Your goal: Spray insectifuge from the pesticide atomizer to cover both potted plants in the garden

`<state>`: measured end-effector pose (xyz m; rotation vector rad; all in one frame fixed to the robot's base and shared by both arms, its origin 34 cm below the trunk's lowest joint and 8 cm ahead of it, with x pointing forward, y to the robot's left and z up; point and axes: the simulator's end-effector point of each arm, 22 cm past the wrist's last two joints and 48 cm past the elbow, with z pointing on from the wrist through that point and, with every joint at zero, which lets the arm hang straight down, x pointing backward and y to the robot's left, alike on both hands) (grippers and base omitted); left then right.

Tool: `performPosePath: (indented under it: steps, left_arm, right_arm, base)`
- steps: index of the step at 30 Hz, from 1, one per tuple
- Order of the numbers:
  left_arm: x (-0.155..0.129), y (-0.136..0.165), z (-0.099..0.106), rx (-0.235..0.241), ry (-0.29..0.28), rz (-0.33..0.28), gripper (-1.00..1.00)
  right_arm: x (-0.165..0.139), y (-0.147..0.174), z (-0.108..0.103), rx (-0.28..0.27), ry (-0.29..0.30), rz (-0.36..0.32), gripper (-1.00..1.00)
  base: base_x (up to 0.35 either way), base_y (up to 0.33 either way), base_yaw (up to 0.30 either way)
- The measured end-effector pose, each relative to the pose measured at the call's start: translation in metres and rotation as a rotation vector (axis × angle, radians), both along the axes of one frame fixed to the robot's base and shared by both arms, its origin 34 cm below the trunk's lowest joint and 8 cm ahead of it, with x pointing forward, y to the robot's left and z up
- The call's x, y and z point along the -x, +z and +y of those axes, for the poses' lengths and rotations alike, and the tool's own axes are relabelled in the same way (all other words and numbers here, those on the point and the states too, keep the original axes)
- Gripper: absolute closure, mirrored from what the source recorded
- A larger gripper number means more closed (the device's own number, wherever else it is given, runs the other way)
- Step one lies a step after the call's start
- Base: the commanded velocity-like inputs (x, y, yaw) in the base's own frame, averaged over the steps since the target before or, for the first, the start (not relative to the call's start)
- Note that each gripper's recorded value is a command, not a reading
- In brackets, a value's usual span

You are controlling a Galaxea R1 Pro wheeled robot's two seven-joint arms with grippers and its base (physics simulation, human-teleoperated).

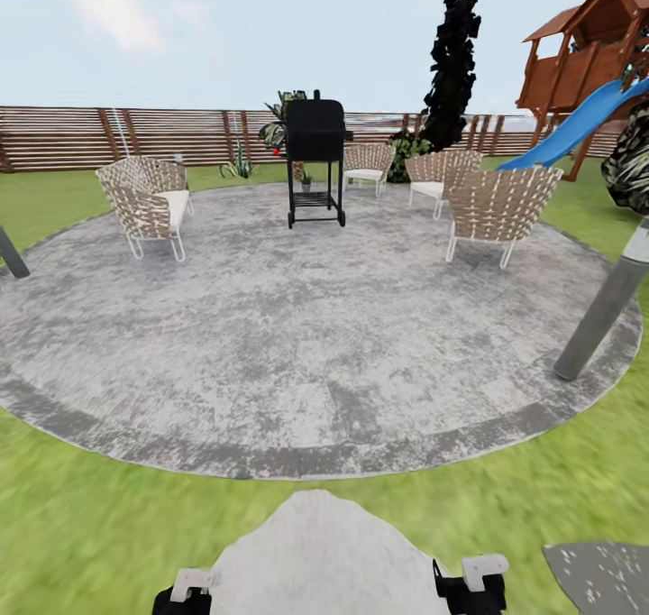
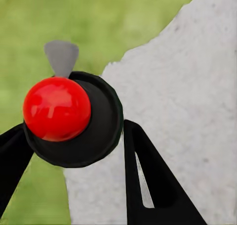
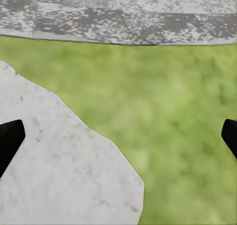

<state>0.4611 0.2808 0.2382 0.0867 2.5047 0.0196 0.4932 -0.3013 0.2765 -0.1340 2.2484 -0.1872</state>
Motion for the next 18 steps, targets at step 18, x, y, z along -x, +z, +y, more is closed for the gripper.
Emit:
performPosePath:
  steps: [18]
  left_arm:
    - [0.0, 0.0, -0.0007, 0.001, 0.0, 0.0, 1.0]
  right_arm:
    - [-0.0001, 0.0, 0.0005, -0.001, 0.0, 0.0, -1.0]
  base:
    - [0.337, 0.0, 0.0]
